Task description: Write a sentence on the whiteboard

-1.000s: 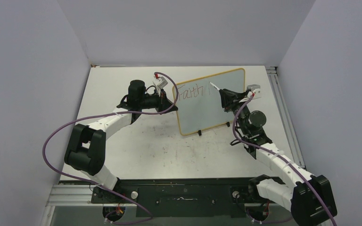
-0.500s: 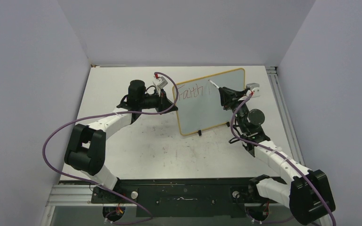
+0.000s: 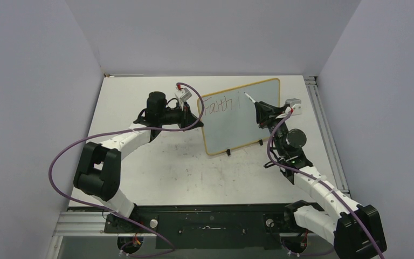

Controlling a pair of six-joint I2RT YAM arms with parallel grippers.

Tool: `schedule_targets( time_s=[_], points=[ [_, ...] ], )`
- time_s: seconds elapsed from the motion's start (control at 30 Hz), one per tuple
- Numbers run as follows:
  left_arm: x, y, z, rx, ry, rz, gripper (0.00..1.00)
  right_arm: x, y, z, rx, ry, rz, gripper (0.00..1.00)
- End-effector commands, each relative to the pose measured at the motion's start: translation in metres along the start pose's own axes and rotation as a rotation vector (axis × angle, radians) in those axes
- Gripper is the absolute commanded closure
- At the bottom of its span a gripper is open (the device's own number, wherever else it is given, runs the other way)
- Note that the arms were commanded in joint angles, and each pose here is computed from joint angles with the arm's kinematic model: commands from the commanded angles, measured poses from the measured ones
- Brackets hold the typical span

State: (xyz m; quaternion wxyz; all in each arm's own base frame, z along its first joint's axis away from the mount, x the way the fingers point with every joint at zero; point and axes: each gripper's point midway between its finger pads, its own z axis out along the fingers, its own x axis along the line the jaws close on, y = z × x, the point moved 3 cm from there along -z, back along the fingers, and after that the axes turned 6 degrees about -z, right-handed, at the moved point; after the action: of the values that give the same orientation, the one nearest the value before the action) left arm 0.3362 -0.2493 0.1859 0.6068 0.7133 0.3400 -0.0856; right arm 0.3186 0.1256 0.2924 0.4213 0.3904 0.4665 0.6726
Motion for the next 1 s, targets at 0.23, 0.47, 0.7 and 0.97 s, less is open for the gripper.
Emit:
schedule_targets(
  time_s=[0.23, 0.47, 0.7, 0.97],
  points=[
    [-0.007, 0.015, 0.001, -0.02, -0.031, 0.037, 1.0, -0.005, -0.01, 0.007, 0.012, -0.01, -0.031, 0.95],
    [-0.007, 0.016, 0.0, -0.021, -0.032, 0.039, 1.0, -0.007, -0.021, 0.003, 0.047, -0.019, -0.035, 0.95],
    [-0.007, 0.016, 0.0, -0.021, -0.033, 0.04, 1.0, -0.011, -0.042, -0.013, 0.113, -0.036, -0.021, 0.95],
    [-0.007, 0.016, 0.0, -0.021, -0.033, 0.039, 1.0, -0.013, -0.051, -0.021, 0.139, -0.043, -0.016, 0.95]
  ],
)
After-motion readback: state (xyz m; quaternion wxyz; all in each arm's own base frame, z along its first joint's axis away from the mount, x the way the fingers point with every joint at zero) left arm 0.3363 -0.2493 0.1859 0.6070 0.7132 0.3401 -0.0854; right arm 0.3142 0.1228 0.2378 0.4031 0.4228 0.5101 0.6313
